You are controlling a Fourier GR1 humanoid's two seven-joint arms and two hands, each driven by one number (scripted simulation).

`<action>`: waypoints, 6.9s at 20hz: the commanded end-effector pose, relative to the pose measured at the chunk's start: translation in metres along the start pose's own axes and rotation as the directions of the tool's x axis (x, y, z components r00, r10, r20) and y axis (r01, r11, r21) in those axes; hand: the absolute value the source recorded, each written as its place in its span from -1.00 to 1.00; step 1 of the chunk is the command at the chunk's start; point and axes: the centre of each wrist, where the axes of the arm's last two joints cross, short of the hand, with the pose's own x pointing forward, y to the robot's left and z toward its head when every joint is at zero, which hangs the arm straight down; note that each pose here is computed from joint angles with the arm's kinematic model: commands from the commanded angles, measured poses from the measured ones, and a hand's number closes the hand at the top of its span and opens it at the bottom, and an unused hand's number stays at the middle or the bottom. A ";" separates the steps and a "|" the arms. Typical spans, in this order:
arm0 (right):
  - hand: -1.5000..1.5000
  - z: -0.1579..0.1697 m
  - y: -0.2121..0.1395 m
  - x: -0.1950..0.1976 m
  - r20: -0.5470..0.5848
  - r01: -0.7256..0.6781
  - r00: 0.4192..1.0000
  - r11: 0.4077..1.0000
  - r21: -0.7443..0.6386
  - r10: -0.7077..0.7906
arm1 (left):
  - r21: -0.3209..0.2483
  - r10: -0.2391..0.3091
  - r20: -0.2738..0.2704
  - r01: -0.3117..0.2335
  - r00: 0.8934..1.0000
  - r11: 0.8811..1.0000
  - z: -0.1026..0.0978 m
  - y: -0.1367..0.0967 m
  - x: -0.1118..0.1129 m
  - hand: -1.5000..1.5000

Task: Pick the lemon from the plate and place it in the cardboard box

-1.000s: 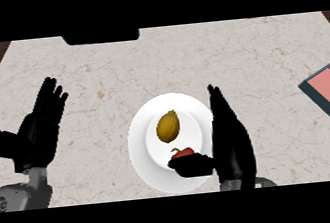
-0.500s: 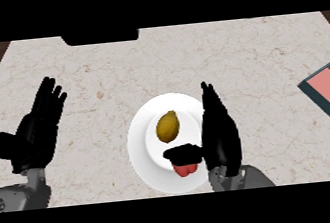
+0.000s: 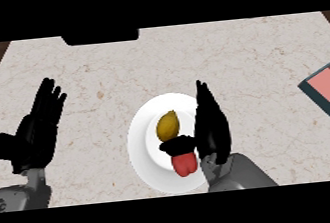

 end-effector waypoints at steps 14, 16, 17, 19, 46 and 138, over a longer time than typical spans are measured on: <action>-1.00 -0.013 0.035 -0.021 -0.183 0.001 0.983 1.000 0.012 0.002 | -0.012 0.000 -0.003 0.000 1.000 1.000 0.002 0.008 0.002 0.00; -1.00 -0.016 0.037 -0.004 -0.176 0.026 0.984 1.000 0.017 -0.023 | -0.004 -0.005 -0.008 0.005 1.000 1.000 0.001 0.004 0.016 0.00; -1.00 -0.006 0.047 -0.007 -0.167 0.018 0.986 1.000 0.006 -0.017 | -0.017 -0.006 -0.012 0.005 1.000 1.000 0.005 -0.014 -0.010 0.00; -1.00 -0.020 0.038 -0.011 -0.187 0.018 0.982 1.000 0.009 -0.016 | -0.002 0.006 -0.028 -0.006 1.000 1.000 0.004 -0.006 0.011 0.00; 1.00 -0.024 0.083 -0.026 -0.088 -0.166 0.982 0.986 -0.019 0.164 | -0.002 -0.013 0.009 0.013 1.000 1.000 0.001 -0.009 0.011 0.00; -1.00 -0.154 -0.378 -0.167 0.546 0.448 0.793 0.866 -0.223 -0.270 | 0.015 -0.007 0.006 0.007 1.000 1.000 -0.001 0.007 0.003 0.00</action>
